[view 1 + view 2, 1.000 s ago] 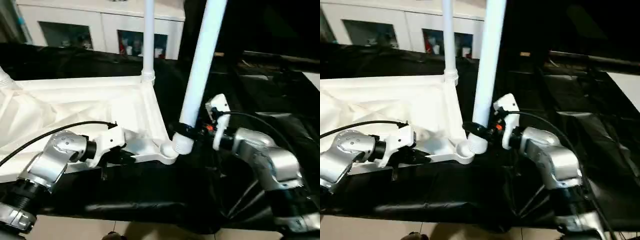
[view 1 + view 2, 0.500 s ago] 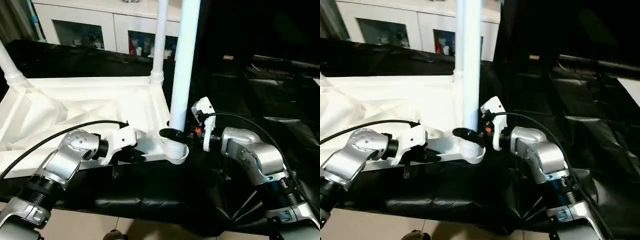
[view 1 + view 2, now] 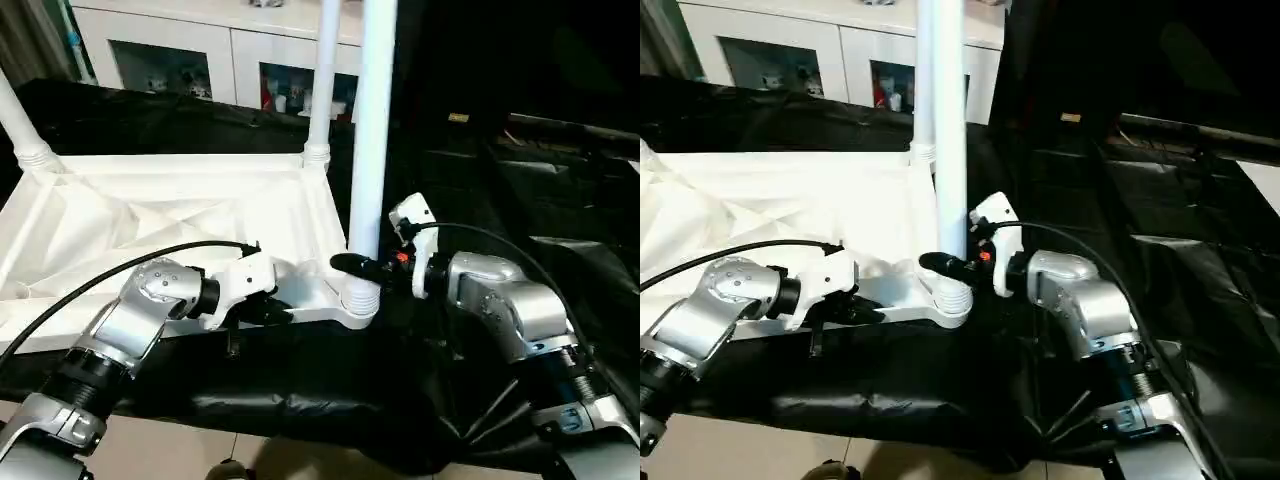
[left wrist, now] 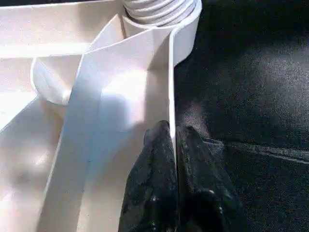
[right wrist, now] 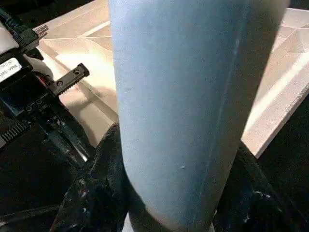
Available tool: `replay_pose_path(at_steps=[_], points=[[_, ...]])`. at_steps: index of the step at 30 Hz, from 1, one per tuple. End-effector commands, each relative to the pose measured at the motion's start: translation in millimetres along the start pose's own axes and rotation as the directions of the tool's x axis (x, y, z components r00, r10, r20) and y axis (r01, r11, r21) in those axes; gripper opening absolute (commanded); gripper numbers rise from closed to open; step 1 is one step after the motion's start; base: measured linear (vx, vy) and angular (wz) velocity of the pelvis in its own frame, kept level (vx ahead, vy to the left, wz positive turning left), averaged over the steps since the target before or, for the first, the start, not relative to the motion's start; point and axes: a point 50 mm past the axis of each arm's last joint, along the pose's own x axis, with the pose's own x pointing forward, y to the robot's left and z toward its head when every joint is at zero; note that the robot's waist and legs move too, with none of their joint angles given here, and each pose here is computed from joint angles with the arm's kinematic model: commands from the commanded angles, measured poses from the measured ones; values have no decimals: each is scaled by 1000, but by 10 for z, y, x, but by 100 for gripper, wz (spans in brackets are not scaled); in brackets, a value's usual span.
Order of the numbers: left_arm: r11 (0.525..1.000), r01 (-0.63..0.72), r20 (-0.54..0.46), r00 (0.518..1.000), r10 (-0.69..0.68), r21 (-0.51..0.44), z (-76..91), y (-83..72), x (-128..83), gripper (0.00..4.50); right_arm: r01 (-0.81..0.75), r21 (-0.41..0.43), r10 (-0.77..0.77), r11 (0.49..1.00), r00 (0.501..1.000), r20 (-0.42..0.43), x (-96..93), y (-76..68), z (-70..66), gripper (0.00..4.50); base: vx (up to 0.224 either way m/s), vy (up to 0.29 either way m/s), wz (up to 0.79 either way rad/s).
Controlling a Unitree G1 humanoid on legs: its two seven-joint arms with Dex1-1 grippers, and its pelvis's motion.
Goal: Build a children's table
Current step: Rotate table base
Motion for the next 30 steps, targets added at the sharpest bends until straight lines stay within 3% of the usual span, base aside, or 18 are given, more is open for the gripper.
replay_pose_path(at_steps=[1,9,19,23,30], points=[[999,11,79,997,-14,32,134,10,61,0,-10,39,12,999,999,-49,-22,-7,-100,185,0,0,0],[999,-13,93,996,10,33,167,51,71,0,50,83,-54,995,997,47,-10,-80,-152,185,0,0,0],[996,-86,134,988,82,25,216,164,55,0,108,196,-144,975,973,182,-106,-48,-482,185,0,0,0],[996,-89,134,987,85,26,219,173,43,0,131,184,-168,974,965,201,-119,-37,-555,185,0,0,0],[994,-101,129,987,96,31,204,189,16,0,139,79,-152,987,971,185,-123,33,-707,184,0,0,0]])
